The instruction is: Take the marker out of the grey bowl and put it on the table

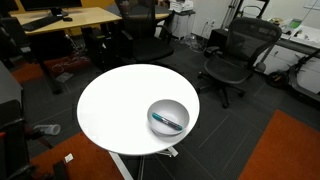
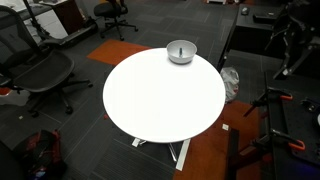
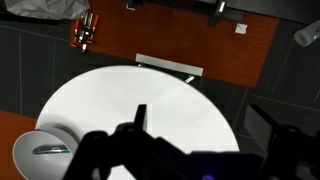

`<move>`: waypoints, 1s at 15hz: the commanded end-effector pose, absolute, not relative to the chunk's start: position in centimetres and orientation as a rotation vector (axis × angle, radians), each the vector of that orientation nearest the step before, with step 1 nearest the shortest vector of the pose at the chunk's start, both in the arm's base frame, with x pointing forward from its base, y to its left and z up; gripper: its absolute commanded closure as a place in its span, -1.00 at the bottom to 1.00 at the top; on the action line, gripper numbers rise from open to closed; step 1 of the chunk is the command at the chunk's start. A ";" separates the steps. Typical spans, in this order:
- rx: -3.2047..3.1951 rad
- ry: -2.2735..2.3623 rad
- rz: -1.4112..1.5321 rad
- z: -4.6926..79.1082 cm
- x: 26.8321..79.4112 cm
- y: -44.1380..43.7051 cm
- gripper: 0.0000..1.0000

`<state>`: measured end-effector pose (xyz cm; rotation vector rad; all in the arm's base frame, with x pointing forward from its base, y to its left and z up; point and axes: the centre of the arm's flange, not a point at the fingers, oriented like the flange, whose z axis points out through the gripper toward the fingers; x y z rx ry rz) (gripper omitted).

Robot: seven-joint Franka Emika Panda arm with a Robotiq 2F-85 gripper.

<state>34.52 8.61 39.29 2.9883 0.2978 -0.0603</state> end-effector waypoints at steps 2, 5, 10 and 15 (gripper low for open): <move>3.018 0.099 -0.046 38.5 38.2 3.9 -1.00; 3.052 -0.078 -0.017 38.3 40.2 0.2 -1.00; 3.042 -0.457 0.020 38.6 44.0 -6.0 -1.00; 2.979 -0.858 0.010 38.3 48.5 -11.1 -1.00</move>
